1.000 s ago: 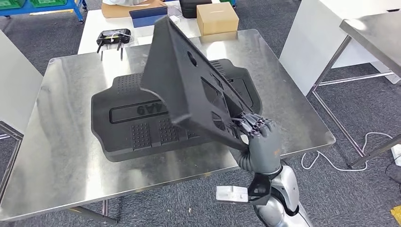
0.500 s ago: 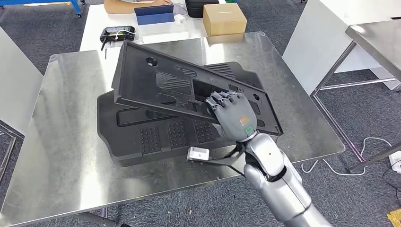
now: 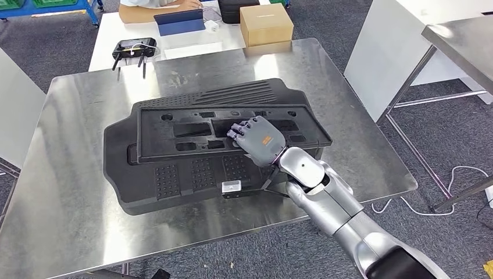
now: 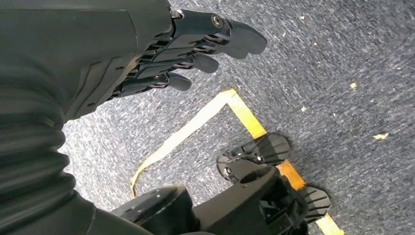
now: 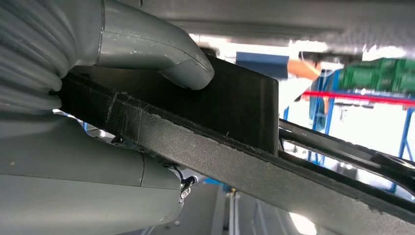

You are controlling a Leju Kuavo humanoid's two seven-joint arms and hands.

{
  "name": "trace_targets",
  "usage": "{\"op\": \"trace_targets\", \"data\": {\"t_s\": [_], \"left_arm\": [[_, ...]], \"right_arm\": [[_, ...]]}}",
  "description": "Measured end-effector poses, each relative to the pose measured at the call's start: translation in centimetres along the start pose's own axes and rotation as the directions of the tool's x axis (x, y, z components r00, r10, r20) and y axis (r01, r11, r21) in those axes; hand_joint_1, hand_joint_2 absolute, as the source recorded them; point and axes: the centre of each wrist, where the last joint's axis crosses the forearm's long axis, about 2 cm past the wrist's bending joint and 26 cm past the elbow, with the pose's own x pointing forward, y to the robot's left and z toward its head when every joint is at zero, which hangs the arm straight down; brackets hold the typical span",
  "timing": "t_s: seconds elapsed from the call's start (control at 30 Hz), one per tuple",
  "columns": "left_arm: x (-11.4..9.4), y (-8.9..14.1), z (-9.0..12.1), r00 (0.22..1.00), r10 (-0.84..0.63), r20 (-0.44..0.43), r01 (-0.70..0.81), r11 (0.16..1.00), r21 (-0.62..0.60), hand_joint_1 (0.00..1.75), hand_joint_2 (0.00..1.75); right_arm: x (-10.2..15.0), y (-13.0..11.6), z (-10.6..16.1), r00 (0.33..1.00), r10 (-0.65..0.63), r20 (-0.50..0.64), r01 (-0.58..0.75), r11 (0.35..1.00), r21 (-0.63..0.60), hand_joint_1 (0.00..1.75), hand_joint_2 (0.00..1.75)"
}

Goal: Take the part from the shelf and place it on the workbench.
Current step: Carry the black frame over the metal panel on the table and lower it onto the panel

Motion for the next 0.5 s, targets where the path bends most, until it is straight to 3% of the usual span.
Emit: {"op": "trace_targets", "data": {"t_s": [0.23, 0.5], "left_arm": [[0.1, 0.2, -0.1, 1.0, -0.01, -0.002, 0.01, 1.0, 0.003, 0.0, 1.75], [0.0, 0.3, -0.1, 1.0, -0.025, 0.002, 0.025, 1.0, 0.001, 0.0, 1.75]], "right_arm": [[-2.3, 3.1, 1.1, 0.998, 0.058, 0.034, -0.06, 0.996, 0.064, 1.75, 1.75], [-4.1, 5.6, 3.0, 0.996, 0.09, -0.015, -0.086, 0.981, 0.173, 1.75, 1.75]]}}
